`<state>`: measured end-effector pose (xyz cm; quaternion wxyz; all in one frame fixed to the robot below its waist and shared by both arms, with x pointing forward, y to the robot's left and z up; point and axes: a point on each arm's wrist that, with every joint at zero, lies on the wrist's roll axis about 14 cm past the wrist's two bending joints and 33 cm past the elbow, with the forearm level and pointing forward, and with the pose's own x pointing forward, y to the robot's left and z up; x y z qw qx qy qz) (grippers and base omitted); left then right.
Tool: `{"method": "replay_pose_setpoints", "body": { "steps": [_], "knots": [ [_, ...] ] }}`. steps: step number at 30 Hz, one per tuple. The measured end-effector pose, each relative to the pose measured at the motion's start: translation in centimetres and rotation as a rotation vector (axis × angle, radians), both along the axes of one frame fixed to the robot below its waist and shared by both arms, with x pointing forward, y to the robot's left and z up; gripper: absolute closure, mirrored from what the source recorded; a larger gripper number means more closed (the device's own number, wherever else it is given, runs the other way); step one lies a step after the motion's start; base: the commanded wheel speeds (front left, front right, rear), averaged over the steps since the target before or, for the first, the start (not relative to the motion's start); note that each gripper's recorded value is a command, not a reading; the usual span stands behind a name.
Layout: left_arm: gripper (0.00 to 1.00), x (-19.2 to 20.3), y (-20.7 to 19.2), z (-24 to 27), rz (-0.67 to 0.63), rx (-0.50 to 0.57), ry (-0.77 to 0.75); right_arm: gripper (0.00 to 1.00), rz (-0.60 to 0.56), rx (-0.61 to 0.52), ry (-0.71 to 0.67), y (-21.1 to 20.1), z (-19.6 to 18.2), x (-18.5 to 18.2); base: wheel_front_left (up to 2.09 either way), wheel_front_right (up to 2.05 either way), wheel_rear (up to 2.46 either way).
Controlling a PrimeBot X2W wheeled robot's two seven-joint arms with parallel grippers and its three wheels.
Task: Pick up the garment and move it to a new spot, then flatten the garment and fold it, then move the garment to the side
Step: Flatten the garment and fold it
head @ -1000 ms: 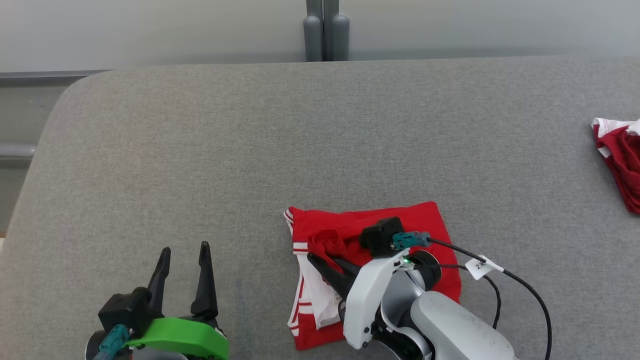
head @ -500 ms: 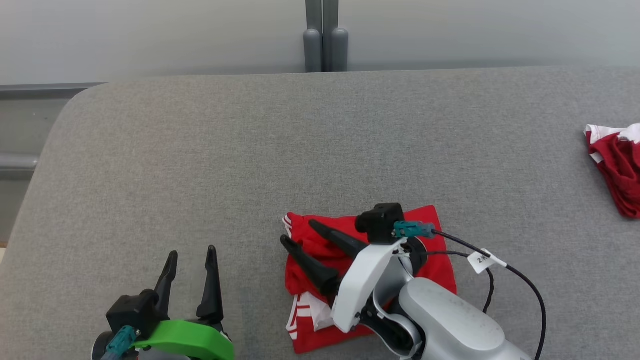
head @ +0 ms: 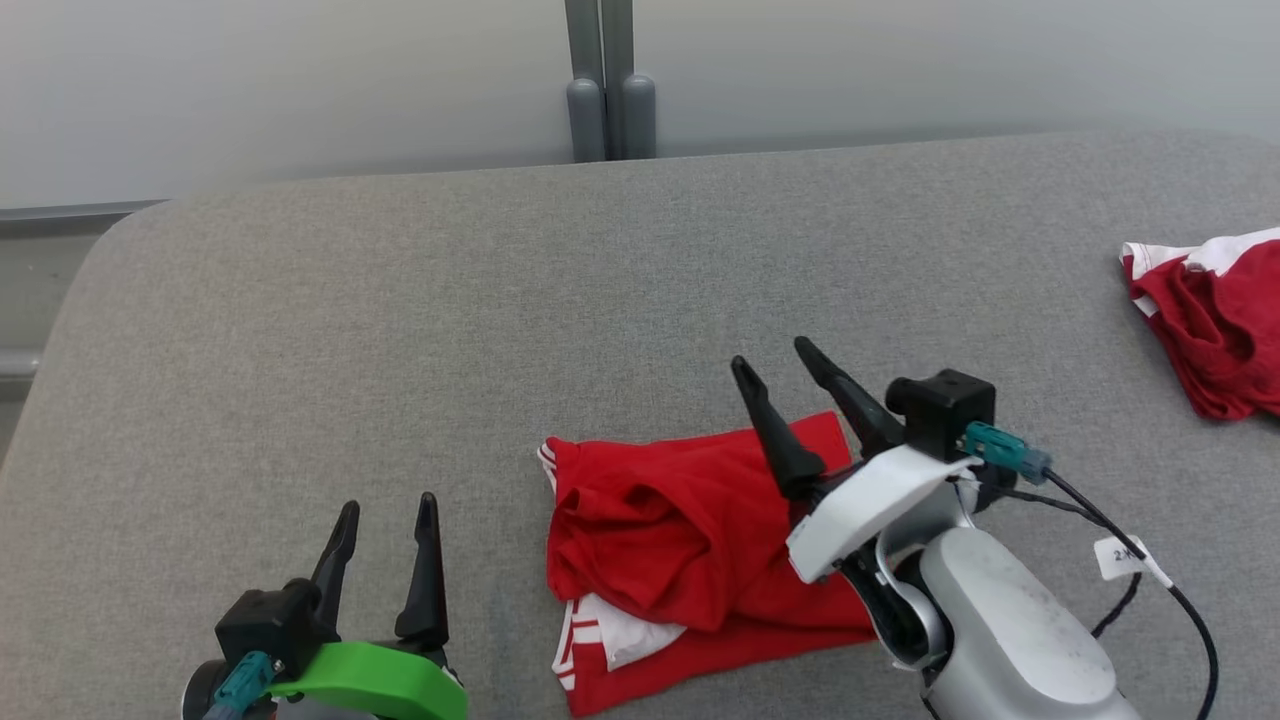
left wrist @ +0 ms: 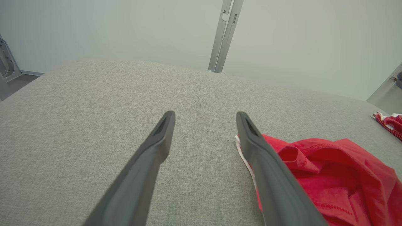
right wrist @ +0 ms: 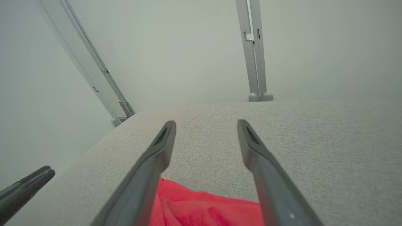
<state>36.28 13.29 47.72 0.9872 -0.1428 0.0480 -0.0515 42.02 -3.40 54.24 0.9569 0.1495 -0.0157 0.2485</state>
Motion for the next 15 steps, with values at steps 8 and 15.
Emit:
{"method": "replay_pose_setpoints", "body": {
  "steps": [8,15],
  "knots": [
    [0.0,0.1,0.1,-0.1,-0.004,0.006,0.002,0.71,-0.119,-0.052,0.066,-3.8,-3.7,-1.5,0.0,0.0,0.0],
    [0.0,0.1,0.4,-0.2,0.007,0.01,0.007,1.0,-0.08,-0.119,0.15,-2.8,-7.4,-3.7,0.0,0.0,0.0]
  ]
}}
